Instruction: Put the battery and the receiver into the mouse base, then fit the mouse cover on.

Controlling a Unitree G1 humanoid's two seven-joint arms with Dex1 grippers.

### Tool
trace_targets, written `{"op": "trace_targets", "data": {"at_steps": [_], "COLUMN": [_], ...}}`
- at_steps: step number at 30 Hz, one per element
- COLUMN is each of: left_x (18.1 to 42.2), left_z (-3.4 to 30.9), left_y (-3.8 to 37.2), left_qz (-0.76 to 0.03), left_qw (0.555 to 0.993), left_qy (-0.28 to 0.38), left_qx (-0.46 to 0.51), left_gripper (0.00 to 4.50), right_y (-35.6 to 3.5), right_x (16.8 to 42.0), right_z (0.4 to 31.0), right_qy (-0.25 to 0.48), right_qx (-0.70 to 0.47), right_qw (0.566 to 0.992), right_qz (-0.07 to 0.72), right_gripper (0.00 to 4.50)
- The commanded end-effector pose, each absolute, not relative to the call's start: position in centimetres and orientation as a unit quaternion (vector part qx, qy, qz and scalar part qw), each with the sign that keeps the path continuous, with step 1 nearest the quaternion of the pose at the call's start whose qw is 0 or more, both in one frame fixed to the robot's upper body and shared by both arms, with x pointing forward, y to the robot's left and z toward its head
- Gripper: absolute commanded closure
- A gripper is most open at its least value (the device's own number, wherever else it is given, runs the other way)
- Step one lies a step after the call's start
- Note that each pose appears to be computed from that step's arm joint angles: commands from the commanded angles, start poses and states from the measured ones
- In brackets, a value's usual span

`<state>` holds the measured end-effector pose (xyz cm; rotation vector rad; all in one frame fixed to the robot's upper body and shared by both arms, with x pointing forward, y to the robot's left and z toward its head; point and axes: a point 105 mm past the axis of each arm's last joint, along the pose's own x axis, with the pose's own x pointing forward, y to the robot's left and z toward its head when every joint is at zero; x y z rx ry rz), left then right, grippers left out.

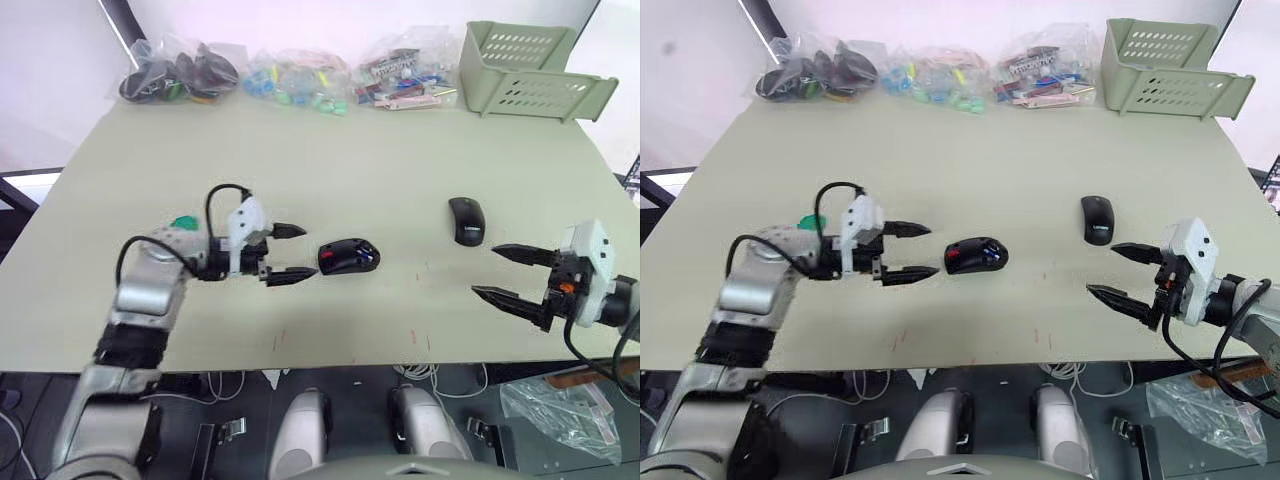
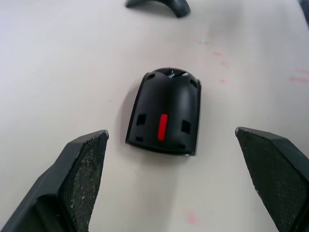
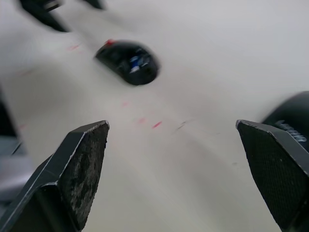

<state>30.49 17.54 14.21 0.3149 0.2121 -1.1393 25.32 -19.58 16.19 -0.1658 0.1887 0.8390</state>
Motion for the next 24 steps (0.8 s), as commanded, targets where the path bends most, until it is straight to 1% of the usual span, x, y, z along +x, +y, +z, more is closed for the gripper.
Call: {"op": "trace_targets", "data": {"at_steps": [1,2,3,4,5,7,9,11,12,15,17,20,24], "left_x": [29.3,28.6,27.9,27.2,26.3,25.2,24.4,23.8,23.8,23.4,23.5,23.6,23.8], "left_z": [16.1,16.5,16.4,16.4,16.6,16.7,16.6,16.2,16.2,16.4,16.5,16.3,16.2], "left_y": [18.8,19.1,19.8,20.5,20.6,21.1,22.0,22.6,22.9,23.2,23.3,23.4,22.8], "left_qz": [-0.490,-0.482,-0.472,-0.462,-0.470,-0.483,-0.485,-0.484,-0.479,-0.476,-0.472,-0.467,-0.473], "left_qw": [0.857,0.866,0.877,0.883,0.880,0.874,0.875,0.875,0.878,0.879,0.881,0.884,0.881], "left_qy": [0.066,0.032,0.023,0.013,-0.006,-0.008,-0.005,0.000,-0.004,-0.008,-0.013,-0.012,-0.014], "left_qx": [0.145,0.126,0.090,0.076,0.068,0.046,0.018,0.016,0.016,0.011,0.011,0.011,0.010], "left_gripper": [0.00,0.00,0.00,0.00,0.00,0.00,0.00,0.00,0.00,0.00,0.00,0.00,0.00], "right_y": [-20.4,-20.3,-20.5,-20.4,-20.4,-20.3,-20.5,-20.2,-20.1,-19.6,-19.7,-18.9,-18.2], "right_x": [26.6,27.1,27.8,28.3,28.7,29.3,29.9,30.4,30.8,32.1,32.7,33.3,34.2], "right_z": [17.0,16.8,16.5,16.4,16.3,15.7,15.0,14.6,14.5,14.9,15.0,14.9,14.1], "right_qy": [0.077,0.081,0.088,0.089,0.091,0.109,0.146,0.173,0.189,0.192,0.197,0.198,0.206], "right_qx": [-0.087,-0.088,-0.086,-0.088,-0.098,-0.099,-0.117,-0.118,-0.093,-0.035,-0.022,-0.001,-0.002], "right_qw": [0.933,0.939,0.948,0.954,0.958,0.963,0.966,0.964,0.965,0.971,0.975,0.977,0.978], "right_qz": [0.342,0.323,0.292,0.271,0.254,0.225,0.179,0.163,0.158,0.135,0.103,0.080,0.035], "right_gripper": [0.08,0.08,0.08,0.08,0.08,0.08,0.08,0.08,0.08,0.08,0.08,0.08,0.08]}}
